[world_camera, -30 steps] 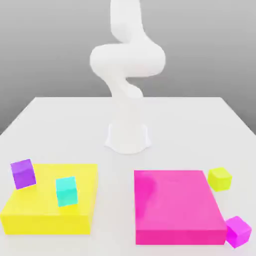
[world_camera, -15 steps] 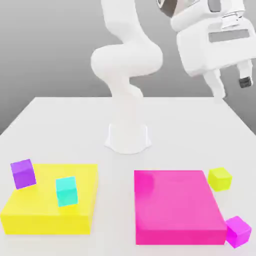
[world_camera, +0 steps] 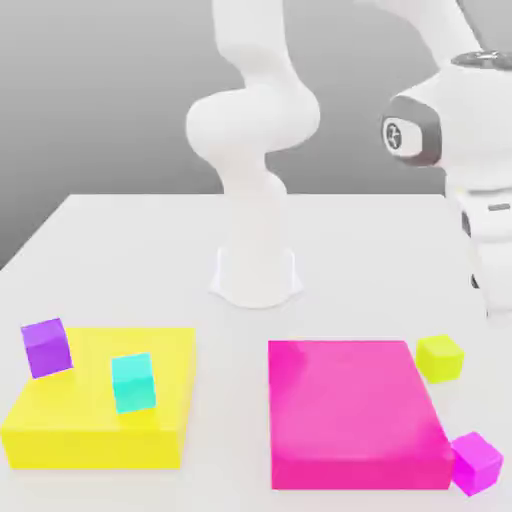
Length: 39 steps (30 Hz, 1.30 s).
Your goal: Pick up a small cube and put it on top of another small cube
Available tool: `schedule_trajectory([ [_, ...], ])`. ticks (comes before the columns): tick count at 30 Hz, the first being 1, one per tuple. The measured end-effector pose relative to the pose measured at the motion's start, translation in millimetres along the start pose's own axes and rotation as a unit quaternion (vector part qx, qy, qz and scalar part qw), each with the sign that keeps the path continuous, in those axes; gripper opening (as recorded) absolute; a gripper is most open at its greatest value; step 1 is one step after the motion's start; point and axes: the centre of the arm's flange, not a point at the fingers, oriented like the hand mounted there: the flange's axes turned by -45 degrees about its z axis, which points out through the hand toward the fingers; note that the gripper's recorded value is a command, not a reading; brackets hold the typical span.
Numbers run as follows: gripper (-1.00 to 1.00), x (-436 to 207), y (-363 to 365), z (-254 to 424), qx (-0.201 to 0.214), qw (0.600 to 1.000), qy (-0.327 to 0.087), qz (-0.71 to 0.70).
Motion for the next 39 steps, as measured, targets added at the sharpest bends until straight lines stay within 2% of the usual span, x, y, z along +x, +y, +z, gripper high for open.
schedule_trajectory([
  [7, 0.00, -4, -56, 60, 0.018, 0.988, -0.060, -0.138],
  [18, 0.00, -14, -59, 121, 0.018, 0.987, -0.064, -0.146],
  [19, -1.00, -15, -60, 126, 0.019, 0.987, -0.064, -0.145],
  [26, -1.00, -15, -60, 127, 0.019, 0.987, -0.065, -0.145],
  [39, -1.00, -15, -46, 60, 0.020, 0.989, -0.064, -0.134],
])
